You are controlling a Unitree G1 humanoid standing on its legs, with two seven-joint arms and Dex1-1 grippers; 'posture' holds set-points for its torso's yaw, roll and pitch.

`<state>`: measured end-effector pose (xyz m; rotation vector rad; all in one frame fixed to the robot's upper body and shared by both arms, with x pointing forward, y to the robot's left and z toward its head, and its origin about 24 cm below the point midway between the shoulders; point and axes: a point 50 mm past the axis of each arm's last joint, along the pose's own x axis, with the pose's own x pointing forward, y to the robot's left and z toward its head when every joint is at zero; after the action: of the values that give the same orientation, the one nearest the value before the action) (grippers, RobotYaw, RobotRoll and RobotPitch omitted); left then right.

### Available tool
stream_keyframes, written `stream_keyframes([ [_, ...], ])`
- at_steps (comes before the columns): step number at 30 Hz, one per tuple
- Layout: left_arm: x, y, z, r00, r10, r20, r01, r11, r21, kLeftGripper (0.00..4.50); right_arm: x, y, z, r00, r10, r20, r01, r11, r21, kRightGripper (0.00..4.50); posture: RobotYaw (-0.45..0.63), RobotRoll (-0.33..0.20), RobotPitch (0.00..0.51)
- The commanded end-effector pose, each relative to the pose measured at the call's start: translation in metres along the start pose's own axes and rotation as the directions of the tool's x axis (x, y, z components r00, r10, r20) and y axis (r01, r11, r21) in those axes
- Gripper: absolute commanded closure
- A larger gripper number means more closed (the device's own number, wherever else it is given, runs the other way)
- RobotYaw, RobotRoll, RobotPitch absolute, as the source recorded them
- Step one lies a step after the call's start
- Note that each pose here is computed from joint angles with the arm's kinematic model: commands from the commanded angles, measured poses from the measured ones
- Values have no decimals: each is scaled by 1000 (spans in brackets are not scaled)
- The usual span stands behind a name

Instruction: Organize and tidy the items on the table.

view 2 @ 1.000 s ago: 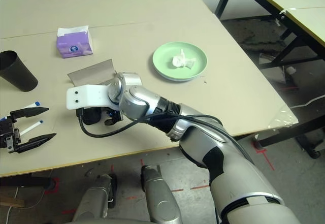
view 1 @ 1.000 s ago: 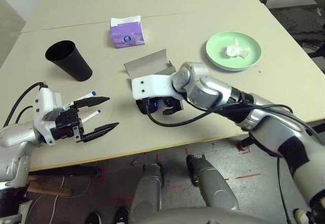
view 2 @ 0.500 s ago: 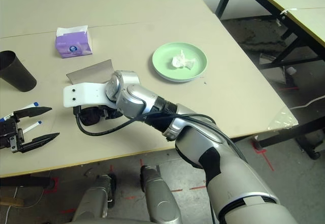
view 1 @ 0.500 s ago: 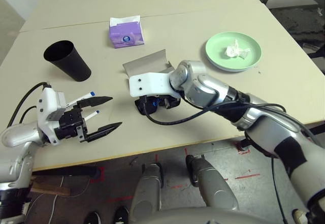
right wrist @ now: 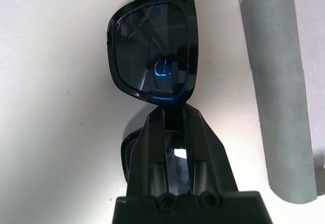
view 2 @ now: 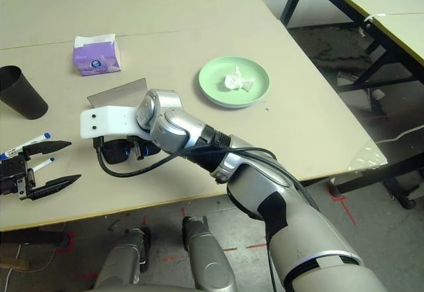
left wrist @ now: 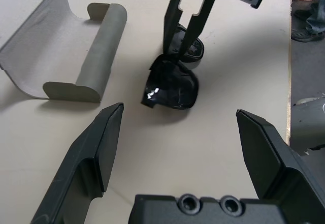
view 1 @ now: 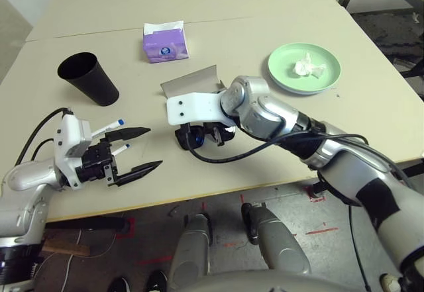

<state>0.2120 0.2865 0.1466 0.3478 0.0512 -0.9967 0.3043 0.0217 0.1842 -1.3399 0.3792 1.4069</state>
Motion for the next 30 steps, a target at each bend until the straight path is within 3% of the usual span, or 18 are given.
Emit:
stream_keyframes([
  [1,2,-2,-5,1000,-5,-9,4,1000,-23,0,-2,2,-4,999,24,-49,-27,997,-68,4281,-105,0,218],
  [8,3,-1,-5,1000,-2,-4,2,1000,-23,0,-13,-20,-1,997,-36,-75,26,990,-137,4305,-105,0,217],
  [20,4,0,-7,1000,6,-7,-7,1000,-29,0,-44,-56,30,991,-127,-33,118,975,-188,4342,-107,0,211],
  [30,4,2,-9,1000,16,-4,-17,999,-28,0,-46,-73,44,981,-195,24,195,960,-201,4343,-84,0,207],
])
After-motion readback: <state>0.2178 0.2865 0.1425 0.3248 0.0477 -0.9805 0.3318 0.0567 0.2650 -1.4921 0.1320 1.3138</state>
